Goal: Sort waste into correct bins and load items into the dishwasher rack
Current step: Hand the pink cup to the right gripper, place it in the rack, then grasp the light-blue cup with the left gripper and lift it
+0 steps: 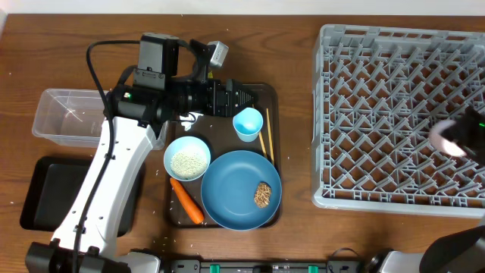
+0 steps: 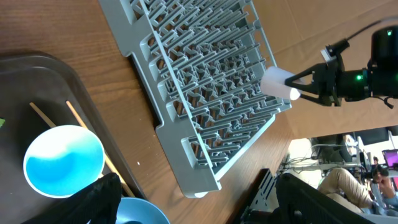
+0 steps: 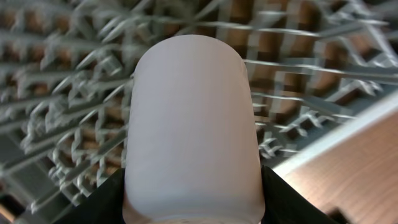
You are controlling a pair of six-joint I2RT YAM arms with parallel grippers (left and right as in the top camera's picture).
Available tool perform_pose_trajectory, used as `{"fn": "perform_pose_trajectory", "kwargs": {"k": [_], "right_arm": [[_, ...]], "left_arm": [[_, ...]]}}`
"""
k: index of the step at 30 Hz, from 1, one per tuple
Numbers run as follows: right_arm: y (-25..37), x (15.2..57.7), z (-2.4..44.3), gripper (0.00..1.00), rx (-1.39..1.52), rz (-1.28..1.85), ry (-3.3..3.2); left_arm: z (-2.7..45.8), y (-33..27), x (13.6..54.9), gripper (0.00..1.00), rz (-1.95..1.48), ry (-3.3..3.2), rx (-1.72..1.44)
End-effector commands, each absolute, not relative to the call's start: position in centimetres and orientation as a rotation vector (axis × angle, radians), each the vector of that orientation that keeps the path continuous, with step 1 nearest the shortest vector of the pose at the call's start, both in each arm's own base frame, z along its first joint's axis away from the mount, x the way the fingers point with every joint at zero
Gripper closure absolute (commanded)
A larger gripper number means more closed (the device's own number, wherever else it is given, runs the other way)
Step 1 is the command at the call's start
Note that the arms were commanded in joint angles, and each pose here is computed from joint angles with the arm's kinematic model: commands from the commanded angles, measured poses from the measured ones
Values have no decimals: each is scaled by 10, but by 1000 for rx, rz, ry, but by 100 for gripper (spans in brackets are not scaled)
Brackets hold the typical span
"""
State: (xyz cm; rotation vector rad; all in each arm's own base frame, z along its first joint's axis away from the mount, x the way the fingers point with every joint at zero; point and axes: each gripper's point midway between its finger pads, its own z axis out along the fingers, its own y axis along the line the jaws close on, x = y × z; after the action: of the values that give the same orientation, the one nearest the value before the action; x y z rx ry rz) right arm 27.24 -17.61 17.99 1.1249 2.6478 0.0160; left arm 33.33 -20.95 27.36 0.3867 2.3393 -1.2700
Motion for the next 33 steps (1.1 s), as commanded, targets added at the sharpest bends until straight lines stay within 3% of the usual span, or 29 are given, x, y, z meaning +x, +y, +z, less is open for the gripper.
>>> {"fn": "perform_pose_trajectory", "kwargs": {"k": [1, 17, 21, 25, 33], "right_arm": [[-199, 261, 186, 55, 1258, 58, 2545], [-241, 273, 158, 49, 1488, 165, 2387], [-248, 280, 147, 43, 1508, 172, 2378], [-245, 288, 145, 28, 1492, 235, 2374], [-219, 310, 193, 22, 1281, 447, 2298]], "left_arm": [[275, -209, 336, 20, -1248, 2329, 406], [274, -209, 336, 20, -1244, 2326, 417], [274, -209, 336, 20, -1240, 2327, 415], [272, -207, 337, 20, -1223, 2335, 407], [250, -188, 347, 20, -1018, 2436, 308]]}}
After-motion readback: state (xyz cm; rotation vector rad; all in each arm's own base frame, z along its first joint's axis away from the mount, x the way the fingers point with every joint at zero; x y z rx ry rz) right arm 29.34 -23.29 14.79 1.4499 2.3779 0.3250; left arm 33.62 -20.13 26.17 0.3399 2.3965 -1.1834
